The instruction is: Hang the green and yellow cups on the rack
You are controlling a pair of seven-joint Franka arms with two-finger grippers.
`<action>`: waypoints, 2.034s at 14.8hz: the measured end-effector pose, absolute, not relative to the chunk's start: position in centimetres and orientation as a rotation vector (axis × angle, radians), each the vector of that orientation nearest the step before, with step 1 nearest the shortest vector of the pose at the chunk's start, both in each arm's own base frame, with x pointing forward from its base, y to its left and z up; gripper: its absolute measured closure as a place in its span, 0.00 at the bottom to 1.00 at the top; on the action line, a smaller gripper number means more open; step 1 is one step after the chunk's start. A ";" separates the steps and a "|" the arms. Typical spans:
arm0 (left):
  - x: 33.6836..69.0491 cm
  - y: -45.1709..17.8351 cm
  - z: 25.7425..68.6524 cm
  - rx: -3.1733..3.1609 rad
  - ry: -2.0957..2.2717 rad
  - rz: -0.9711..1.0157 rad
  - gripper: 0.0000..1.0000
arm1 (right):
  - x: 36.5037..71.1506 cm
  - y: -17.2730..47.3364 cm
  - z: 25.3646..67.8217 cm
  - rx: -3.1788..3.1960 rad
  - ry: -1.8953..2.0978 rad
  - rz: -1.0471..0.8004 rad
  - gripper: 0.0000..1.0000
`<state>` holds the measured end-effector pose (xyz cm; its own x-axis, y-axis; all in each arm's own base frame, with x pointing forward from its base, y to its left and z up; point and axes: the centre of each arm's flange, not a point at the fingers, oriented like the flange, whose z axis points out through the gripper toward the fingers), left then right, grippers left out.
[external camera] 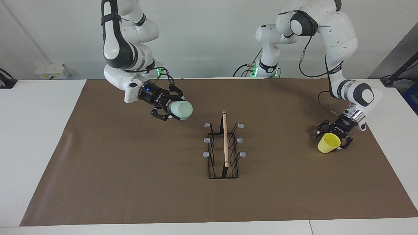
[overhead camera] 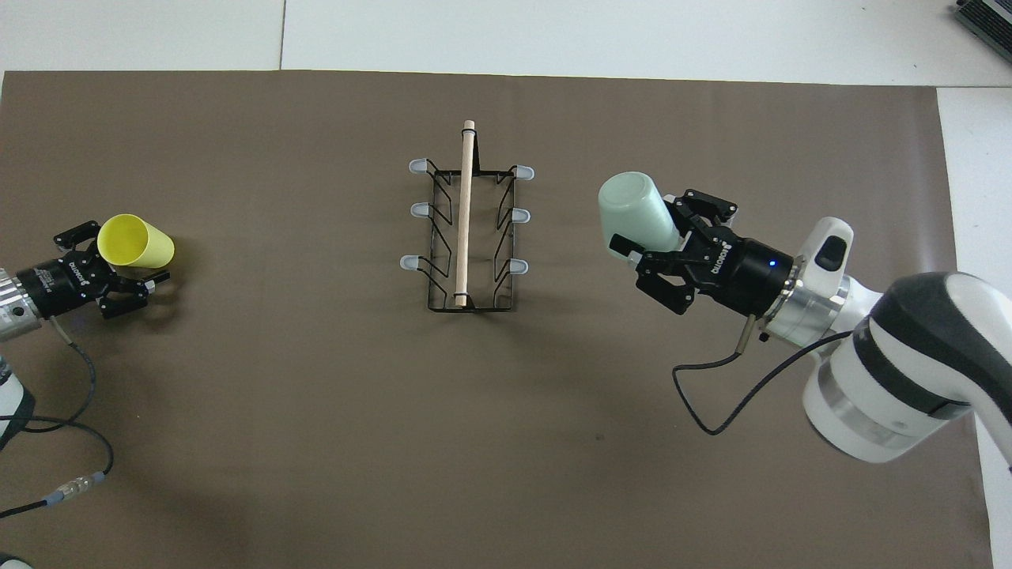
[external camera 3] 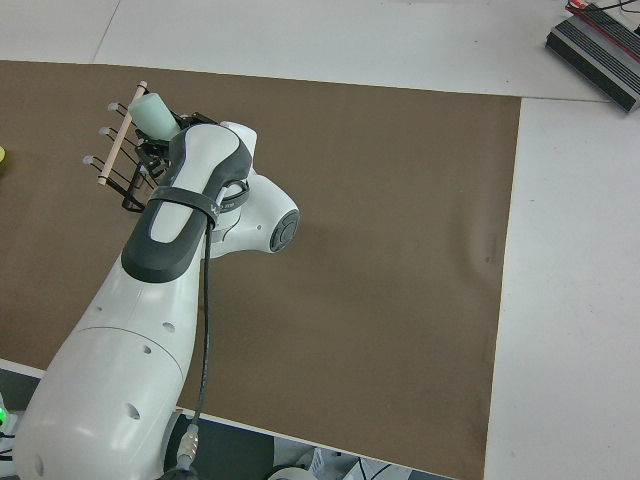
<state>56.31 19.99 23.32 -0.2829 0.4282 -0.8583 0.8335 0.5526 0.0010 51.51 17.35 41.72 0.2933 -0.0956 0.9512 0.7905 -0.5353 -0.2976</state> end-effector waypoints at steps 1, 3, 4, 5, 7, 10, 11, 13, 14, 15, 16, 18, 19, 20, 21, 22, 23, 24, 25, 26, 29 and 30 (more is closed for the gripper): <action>56.3 19.9 23.3 1.027 1.908 -0.578 0.00 | 51.1 18.5 41.3 -1.724 -0.614 -1.375 0.33; 56.4 19.8 23.3 1.029 1.909 -0.576 0.00 | 50.7 20.0 40.3 -1.713 -0.585 -1.387 0.33; 56.4 19.7 23.3 1.031 1.911 -0.573 0.00 | 50.5 20.6 39.9 -1.712 -0.575 -1.383 0.33; 56.6 19.5 23.2 1.031 1.914 -0.566 0.00 | 50.4 20.9 39.5 -1.713 -0.570 -1.381 0.33; 57.1 18.6 22.9 1.021 1.920 -0.549 0.00 | 50.4 21.3 38.4 -1.715 -0.555 -1.392 0.33; 57.4 17.9 22.7 1.022 1.922 -0.543 0.03 | 50.0 22.8 37.0 -1.701 -0.529 -1.394 0.33; 57.4 17.9 22.8 1.021 1.922 -0.543 0.14 | 49.8 23.3 36.7 -1.700 -0.519 -1.387 0.33; 57.3 18.0 22.8 1.019 1.923 -0.540 0.36 | 49.6 24.0 36.2 -1.696 -0.508 -1.382 0.33; 57.3 18.1 22.9 1.017 1.921 -0.539 0.37 | 49.5 24.2 36.0 -1.690 -0.512 -1.384 0.33; 57.4 18.1 23.0 1.015 1.918 -0.538 0.37 | 49.5 24.4 35.7 -1.683 -0.515 -1.384 0.33; 57.4 18.2 23.3 1.013 1.913 -0.535 0.37 | 49.5 24.6 35.2 -1.670 -0.510 -1.391 0.33; 57.5 18.3 24.3 1.012 1.895 -0.529 0.37 | 49.6 25.1 33.2 -1.633 -0.511 -1.432 0.33; 57.6 18.4 24.9 1.012 1.885 -0.524 0.37 | 49.6 25.3 32.1 -1.622 -0.519 -1.441 0.33; 57.8 18.5 25.5 1.014 1.875 -0.516 0.37 | 49.6 25.4 31.1 -1.619 -0.527 -1.440 0.33; 58.0 18.6 26.0 1.018 1.867 -0.509 0.37 | 49.7 25.5 30.6 -1.618 -0.530 -1.438 0.33; 58.1 18.7 26.5 1.031 1.863 -0.502 0.38 | 49.7 25.5 30.4 -1.616 -0.530 -1.437 0.33; 58.2 19.0 26.9 1.053 1.861 -0.492 0.38 | 49.7 25.5 30.4 -1.616 -0.531 -1.437 0.33; 58.4 19.4 27.6 1.086 1.860 -0.480 0.38 | 49.7 25.5 30.4 -1.616 -0.531 -1.437 0.33; 58.6 19.9 28.2 1.127 1.860 -0.467 0.38 | 49.7 25.5 30.4 -1.616 -0.531 -1.437 0.33; 58.8 20.2 29.0 1.170 1.859 -0.454 0.38 | 49.7 25.5 30.4 -1.616 -0.531 -1.437 0.33; 59.4 20.6 30.6 1.266 1.852 -0.427 0.38 | 49.6 25.5 30.0 -1.623 -0.539 -1.439 0.33; 59.5 20.6 30.9 1.308 1.853 -0.422 0.38 | 49.6 25.5 29.7 -1.628 -0.545 -1.439 0.33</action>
<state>59.45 20.60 30.93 -0.1343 0.6253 -0.7687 0.8966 0.4070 0.1744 49.56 25.46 29.70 0.2357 -0.2171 0.9473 0.7902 -0.5246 -0.3169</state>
